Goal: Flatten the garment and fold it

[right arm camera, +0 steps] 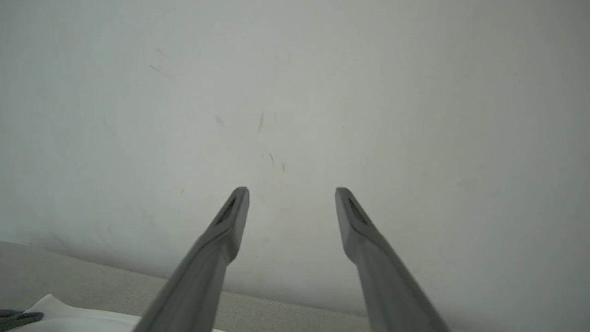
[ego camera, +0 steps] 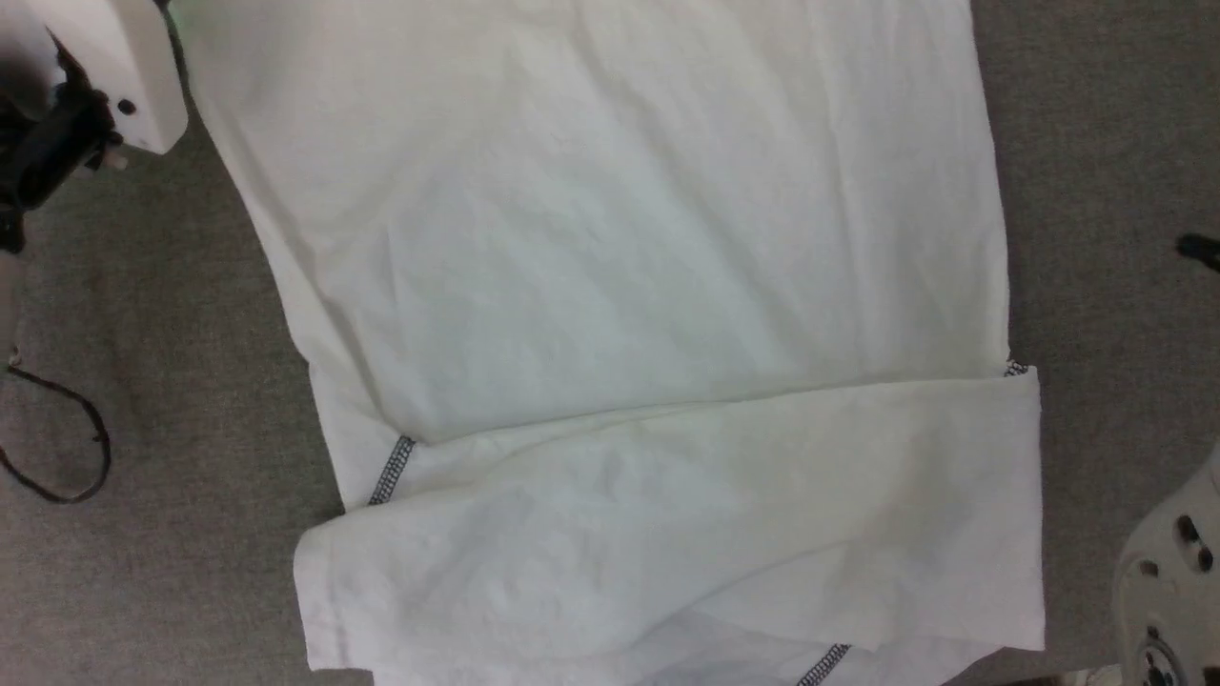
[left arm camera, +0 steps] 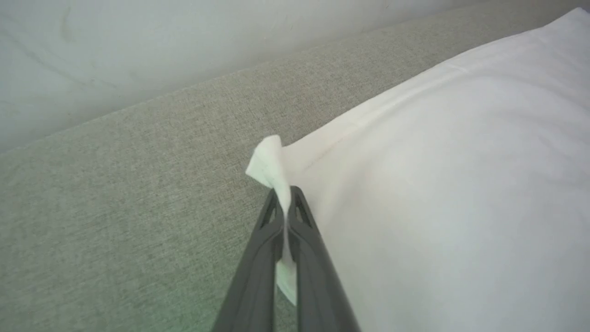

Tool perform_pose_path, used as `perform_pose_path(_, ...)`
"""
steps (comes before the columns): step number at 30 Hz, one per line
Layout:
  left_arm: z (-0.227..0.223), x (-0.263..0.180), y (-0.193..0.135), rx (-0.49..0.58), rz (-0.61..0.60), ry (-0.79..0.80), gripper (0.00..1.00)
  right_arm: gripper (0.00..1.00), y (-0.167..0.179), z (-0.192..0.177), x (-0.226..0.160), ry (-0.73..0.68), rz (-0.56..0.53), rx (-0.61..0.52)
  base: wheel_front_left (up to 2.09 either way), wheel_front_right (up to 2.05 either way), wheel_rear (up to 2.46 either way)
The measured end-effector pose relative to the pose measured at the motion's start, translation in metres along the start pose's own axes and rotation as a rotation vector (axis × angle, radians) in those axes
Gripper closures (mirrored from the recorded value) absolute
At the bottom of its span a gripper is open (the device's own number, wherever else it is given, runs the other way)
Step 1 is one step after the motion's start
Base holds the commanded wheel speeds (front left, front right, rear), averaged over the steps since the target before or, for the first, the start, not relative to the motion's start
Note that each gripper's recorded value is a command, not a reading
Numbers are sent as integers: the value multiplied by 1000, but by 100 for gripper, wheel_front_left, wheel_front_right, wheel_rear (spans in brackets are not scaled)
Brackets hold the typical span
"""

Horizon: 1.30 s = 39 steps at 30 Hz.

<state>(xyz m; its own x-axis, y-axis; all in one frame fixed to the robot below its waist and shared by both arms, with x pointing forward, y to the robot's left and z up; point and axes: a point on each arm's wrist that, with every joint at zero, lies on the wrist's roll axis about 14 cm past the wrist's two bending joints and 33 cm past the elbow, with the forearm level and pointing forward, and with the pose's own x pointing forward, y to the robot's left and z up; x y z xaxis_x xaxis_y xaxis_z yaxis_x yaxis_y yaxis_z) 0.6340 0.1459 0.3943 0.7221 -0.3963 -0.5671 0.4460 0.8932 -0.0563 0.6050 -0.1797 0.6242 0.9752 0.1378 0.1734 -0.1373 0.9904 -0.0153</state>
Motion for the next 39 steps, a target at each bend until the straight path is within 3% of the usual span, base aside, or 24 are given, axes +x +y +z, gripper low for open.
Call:
perform_pose_path(6,-3,-1,0,-11,0,-14,100,0,-11,-86,30,332,-57,84,0,0,0)
perform_pose_path(11,-6,-3,2,-11,5,-12,100,0,-22,-159,23,615,-121,80,0,0,0)
perform_pose_path(15,-9,-2,4,-11,9,-7,100,0,-21,-194,15,734,-140,54,0,0,0)
perform_pose_path(23,-13,4,10,-18,12,-17,100,0,-13,-243,6,851,-137,78,0,0,0)
perform_pose_path(31,-15,5,12,-16,14,-16,100,0,0,-263,5,880,-108,116,0,0,0)
perform_pose_path(34,-15,5,12,-16,12,-20,100,92,2,-263,7,872,-105,115,0,0,0)
perform_pose_path(35,-14,5,12,-17,12,-21,100,100,2,-263,7,869,-104,115,0,0,0)
perform_pose_path(39,-12,4,14,-19,19,-41,100,100,1,-256,12,825,-107,112,0,0,0)
